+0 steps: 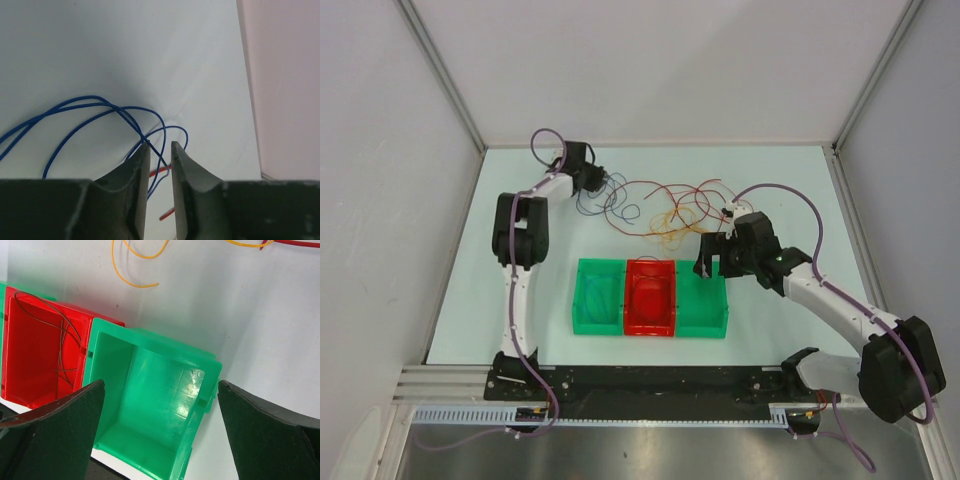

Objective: Untangle the cables
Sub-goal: Pick up the cable from the cable.

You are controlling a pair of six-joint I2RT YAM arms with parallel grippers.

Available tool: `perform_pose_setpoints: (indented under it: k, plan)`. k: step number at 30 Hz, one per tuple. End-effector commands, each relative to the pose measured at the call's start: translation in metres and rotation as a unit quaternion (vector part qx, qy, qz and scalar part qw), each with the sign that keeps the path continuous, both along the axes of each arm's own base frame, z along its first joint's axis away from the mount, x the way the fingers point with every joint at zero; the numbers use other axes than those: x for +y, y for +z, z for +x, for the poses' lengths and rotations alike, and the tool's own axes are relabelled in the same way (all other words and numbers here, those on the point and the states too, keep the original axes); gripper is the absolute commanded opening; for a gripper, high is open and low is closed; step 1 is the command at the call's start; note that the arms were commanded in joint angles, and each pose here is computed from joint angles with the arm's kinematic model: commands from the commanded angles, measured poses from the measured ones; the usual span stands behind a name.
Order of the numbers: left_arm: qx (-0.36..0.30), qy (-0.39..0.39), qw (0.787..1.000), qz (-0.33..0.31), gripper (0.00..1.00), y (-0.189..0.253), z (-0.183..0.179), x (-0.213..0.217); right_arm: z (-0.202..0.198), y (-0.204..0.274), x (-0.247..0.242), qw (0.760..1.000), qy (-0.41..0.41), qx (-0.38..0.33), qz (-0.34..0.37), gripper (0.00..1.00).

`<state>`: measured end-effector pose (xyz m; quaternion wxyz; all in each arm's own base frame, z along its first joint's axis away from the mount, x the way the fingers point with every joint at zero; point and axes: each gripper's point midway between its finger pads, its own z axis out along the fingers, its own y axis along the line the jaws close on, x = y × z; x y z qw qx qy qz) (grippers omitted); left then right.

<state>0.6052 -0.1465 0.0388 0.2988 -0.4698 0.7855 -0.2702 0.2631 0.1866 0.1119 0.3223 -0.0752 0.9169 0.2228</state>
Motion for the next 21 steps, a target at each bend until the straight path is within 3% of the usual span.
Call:
perform_pose_setpoints:
  k: [1, 4, 8, 11, 17, 21]
  plan:
    - [-0.013, 0.007, 1.000, 0.004, 0.16, 0.007, 0.018, 0.006, 0.005, 0.002, -0.001, 1.000, -0.009, -0.010, 0.004, 1.00]
    - [-0.018, 0.001, 1.000, 0.000, 0.00, 0.010, 0.020, 0.004, 0.004, 0.006, -0.003, 1.000, -0.012, -0.014, 0.006, 1.00]
    - [-0.049, -0.004, 0.999, 0.005, 0.00, 0.043, 0.016, 0.004, 0.003, 0.011, -0.002, 1.000, -0.011, -0.017, 0.013, 1.00]
    - [-0.092, -0.011, 0.996, 0.012, 0.00, 0.092, 0.011, 0.006, 0.001, 0.015, 0.001, 1.000, -0.009, -0.016, 0.023, 1.00]
    - [-0.214, -0.046, 0.976, 0.014, 0.01, 0.227, 0.003, 0.000, -0.003, 0.029, 0.008, 0.999, -0.001, -0.018, 0.049, 1.00]
    - [-0.321, -0.117, 0.940, -0.003, 0.00, 0.335, -0.018, -0.023, -0.005, 0.039, 0.007, 0.998, -0.004, -0.023, 0.056, 1.00]
